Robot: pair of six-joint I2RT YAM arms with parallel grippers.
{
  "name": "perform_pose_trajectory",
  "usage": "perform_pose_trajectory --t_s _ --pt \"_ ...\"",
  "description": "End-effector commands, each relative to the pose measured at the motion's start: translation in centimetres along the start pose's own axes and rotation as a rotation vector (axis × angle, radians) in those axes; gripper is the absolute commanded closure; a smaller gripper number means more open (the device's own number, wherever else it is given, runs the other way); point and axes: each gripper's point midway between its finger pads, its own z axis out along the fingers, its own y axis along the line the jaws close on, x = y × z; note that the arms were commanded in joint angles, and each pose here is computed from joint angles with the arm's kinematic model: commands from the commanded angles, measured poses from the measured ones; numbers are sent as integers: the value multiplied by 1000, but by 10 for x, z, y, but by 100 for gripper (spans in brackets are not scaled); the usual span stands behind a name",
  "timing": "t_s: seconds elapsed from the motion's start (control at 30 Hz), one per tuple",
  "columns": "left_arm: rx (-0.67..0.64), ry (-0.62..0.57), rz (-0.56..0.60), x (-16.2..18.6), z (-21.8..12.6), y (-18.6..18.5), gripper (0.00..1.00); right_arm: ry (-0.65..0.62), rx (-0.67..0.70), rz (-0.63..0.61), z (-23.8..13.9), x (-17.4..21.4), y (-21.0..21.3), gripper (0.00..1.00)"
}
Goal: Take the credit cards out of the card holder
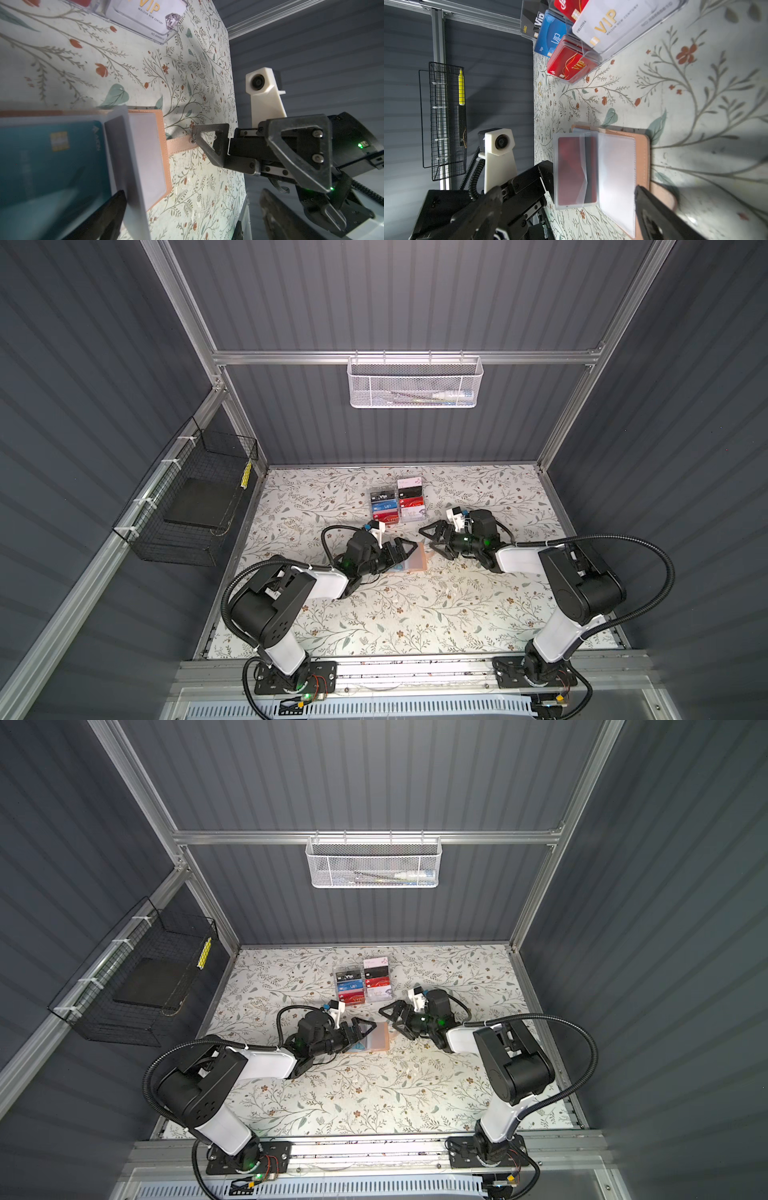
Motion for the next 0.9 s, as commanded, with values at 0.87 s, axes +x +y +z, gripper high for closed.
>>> perform_pose_trajectory --t_s 0.87 --pt "-8 -125 -4 -32 -50 -4 0 -18 14 -79 -5 2 11 1"
